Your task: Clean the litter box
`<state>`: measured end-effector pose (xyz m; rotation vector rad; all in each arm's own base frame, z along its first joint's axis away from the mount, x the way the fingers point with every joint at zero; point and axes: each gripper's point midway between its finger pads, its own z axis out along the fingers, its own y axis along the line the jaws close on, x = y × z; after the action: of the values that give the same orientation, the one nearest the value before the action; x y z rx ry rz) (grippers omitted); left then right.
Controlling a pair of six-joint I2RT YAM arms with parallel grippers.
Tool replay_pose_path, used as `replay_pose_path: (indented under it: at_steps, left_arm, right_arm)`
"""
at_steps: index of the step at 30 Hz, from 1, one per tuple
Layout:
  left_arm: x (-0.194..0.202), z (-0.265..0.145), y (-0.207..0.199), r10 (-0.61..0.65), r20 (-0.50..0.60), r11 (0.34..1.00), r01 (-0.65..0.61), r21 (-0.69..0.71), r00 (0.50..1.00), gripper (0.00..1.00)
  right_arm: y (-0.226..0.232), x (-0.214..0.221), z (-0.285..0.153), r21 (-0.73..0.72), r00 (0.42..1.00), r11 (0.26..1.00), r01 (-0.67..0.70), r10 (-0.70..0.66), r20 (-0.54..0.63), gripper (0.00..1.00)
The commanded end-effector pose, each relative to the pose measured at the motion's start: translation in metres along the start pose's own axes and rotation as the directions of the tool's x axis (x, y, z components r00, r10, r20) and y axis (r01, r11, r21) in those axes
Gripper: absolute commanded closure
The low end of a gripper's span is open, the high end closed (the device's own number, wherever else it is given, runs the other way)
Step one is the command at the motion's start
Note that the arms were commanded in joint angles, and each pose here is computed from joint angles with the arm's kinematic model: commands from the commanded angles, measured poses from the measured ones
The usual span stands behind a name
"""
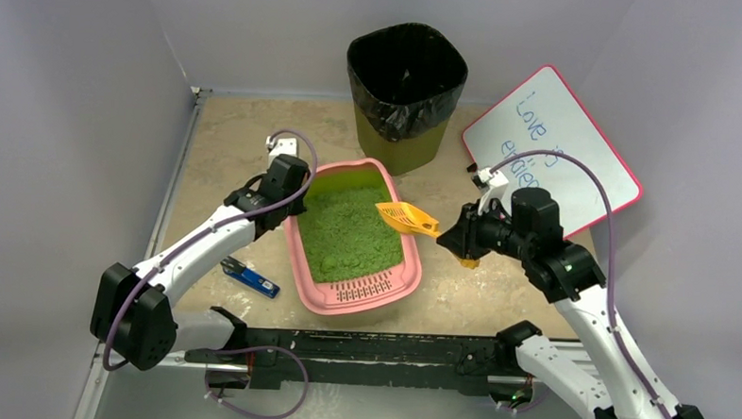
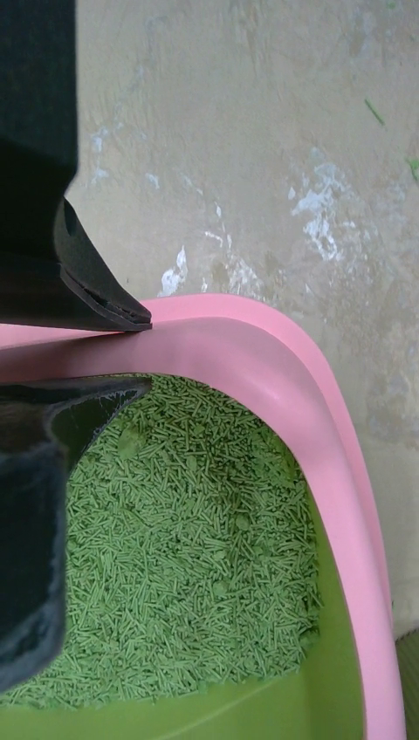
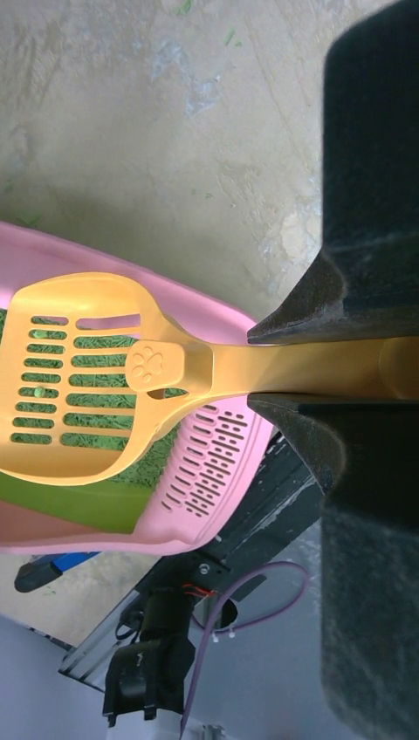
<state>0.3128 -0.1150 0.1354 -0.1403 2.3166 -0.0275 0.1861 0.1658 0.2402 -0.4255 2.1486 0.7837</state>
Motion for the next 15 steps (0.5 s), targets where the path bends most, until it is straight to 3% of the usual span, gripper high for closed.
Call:
replay_pose_path:
  at_steps: [1,11,15]
  left_arm:
    - [0.032,-0.014,-0.04,0.015,-0.133,0.981,0.011,0.195,0.991,0.8]
    - [-0.011,-0.038,-0.028,-0.103,-0.088,0.991,0.11,0.08,0.991,0.55]
    - [-0.029,-0.052,-0.021,-0.159,-0.048,0.985,0.162,0.064,0.986,0.5]
  right_arm:
    - [0.012,-0.007,0.003,-0.033,1.0,0.999,-0.011,0.011,0.001,1.0]
    - [0.036,0.009,0.042,-0.022,0.994,0.998,0.054,-0.056,-0.097,1.0]
    - [0.046,0.02,0.06,-0.006,0.981,0.993,0.115,-0.114,-0.154,1.0]
